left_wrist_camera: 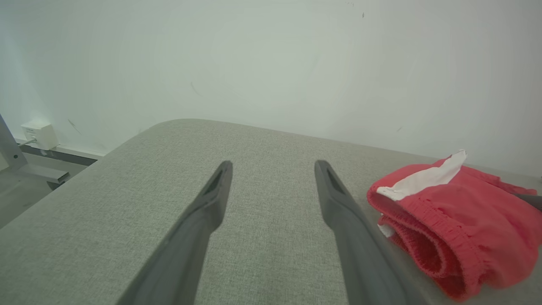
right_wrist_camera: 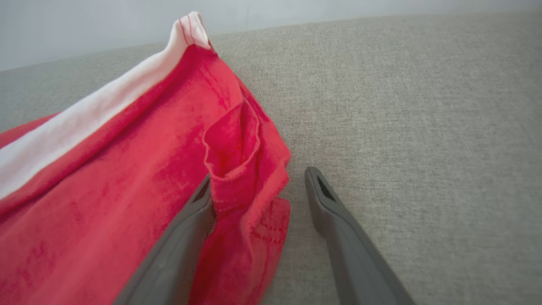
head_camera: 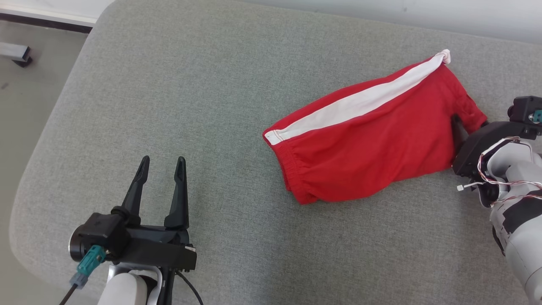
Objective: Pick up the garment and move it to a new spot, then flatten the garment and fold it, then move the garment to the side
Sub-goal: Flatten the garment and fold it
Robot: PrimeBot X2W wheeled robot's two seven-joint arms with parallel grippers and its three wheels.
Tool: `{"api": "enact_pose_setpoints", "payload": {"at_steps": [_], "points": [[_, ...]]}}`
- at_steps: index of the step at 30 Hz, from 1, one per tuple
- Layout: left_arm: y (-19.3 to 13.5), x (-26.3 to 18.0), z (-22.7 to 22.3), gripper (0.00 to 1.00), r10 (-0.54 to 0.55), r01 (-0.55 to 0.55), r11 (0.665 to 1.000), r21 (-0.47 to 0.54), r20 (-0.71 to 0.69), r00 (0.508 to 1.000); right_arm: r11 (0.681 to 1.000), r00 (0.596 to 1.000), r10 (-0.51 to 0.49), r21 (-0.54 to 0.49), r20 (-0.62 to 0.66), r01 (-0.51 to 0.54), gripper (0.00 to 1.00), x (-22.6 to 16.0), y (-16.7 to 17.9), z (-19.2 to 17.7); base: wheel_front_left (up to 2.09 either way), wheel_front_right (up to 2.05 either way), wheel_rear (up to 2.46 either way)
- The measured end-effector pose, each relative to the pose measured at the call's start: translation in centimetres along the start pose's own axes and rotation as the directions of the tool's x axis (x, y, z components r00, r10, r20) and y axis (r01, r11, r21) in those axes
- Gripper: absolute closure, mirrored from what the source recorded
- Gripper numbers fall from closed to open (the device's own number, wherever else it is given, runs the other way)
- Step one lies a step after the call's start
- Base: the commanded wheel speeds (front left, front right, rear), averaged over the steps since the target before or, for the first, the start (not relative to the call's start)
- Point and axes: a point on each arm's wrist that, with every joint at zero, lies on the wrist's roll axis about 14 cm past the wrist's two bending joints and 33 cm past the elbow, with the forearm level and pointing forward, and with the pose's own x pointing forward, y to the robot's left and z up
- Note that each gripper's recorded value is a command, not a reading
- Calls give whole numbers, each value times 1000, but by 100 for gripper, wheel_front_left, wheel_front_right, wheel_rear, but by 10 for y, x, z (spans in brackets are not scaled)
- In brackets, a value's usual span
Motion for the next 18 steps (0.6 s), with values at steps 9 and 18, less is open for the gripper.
{"api": "enact_pose_setpoints", "payload": {"at_steps": [9, 18], "points": [[-3, -6, -4, 0, -6, 6, 1000, -6, -13, 1000, 999, 1000, 2, 44, 27, -3, 100, -8, 4, -1, 0, 0, 0], [-11, -23, -6, 0, -29, 29, 999, -19, -21, 999, 992, 991, -6, 125, 131, -11, 100, -57, -12, -9, 0, 0, 0]]}}
